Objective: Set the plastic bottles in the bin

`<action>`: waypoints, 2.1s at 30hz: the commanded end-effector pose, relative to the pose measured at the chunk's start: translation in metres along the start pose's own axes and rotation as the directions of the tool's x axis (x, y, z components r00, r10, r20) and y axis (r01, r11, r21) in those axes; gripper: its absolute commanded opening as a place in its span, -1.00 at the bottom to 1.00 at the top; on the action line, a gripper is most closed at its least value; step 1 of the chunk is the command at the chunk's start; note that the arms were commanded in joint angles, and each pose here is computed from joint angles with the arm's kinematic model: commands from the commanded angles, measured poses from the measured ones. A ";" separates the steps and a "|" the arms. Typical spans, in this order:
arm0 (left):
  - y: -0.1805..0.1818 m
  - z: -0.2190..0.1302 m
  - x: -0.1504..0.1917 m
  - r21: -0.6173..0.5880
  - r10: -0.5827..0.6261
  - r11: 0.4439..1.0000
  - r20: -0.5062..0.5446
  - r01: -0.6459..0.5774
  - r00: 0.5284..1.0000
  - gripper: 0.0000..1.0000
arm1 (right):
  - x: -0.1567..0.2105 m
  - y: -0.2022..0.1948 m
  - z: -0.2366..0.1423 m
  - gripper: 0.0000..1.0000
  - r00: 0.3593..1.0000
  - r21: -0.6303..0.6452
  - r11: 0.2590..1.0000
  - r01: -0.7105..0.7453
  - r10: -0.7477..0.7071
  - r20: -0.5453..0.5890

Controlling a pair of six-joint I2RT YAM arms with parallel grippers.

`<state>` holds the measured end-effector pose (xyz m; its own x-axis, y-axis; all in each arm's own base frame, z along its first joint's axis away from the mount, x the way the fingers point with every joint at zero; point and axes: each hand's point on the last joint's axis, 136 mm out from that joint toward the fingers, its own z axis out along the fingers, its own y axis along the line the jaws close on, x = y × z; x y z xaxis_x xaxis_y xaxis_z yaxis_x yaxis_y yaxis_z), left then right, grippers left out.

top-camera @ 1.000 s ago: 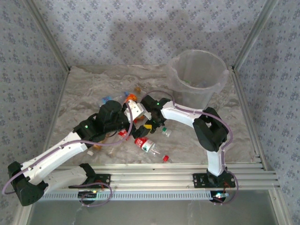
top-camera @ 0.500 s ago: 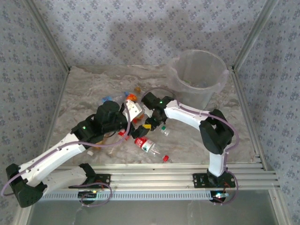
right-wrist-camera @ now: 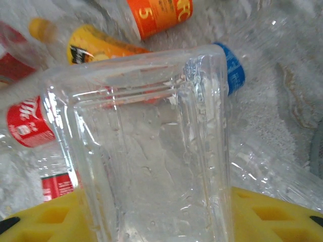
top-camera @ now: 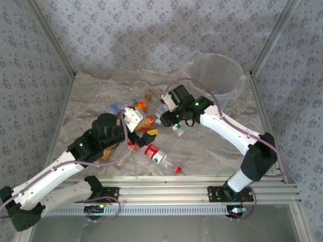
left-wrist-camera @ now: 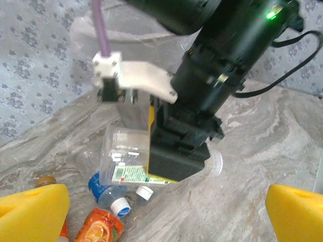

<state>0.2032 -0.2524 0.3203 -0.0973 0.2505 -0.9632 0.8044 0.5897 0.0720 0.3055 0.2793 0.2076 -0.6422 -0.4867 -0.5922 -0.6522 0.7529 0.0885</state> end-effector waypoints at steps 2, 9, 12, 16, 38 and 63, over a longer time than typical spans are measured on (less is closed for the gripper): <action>0.015 -0.009 -0.019 -0.089 -0.052 0.994 0.102 0.062 0.993 0.99 | -0.040 0.001 -0.055 0.15 0.983 -0.028 0.997 -0.078 0.081 0.164; 0.027 -0.016 -0.023 -0.147 -0.089 0.983 0.142 0.110 0.986 0.99 | -0.079 -0.018 -0.114 0.14 0.932 0.002 0.990 -0.143 0.134 0.336; 0.028 -0.020 -0.025 -0.151 -0.090 0.982 0.163 0.115 0.983 0.99 | -0.094 -0.028 -0.138 0.14 0.900 0.018 0.986 -0.166 0.144 0.410; 0.032 -0.024 -0.027 -0.161 -0.099 0.978 0.184 0.130 0.978 0.99 | -0.110 -0.046 -0.165 0.14 0.857 0.051 0.976 -0.211 0.159 0.490; 0.034 -0.024 -0.027 -0.160 -0.098 0.979 0.184 0.129 0.978 0.99 | -0.074 -0.237 -0.199 0.09 0.737 0.396 0.652 -0.647 0.402 0.543; -0.022 0.025 0.010 0.148 -0.025 0.988 -0.126 0.043 0.992 0.99 | -0.002 -0.291 -0.101 -0.11 0.471 0.384 0.310 -0.870 0.753 0.460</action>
<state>0.2099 -0.2778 0.2937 -0.2126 0.3179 -0.9240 0.8470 0.5315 -0.0120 0.4559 0.0182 0.2781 -0.6220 0.4829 -0.6163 0.4528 0.8640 0.2201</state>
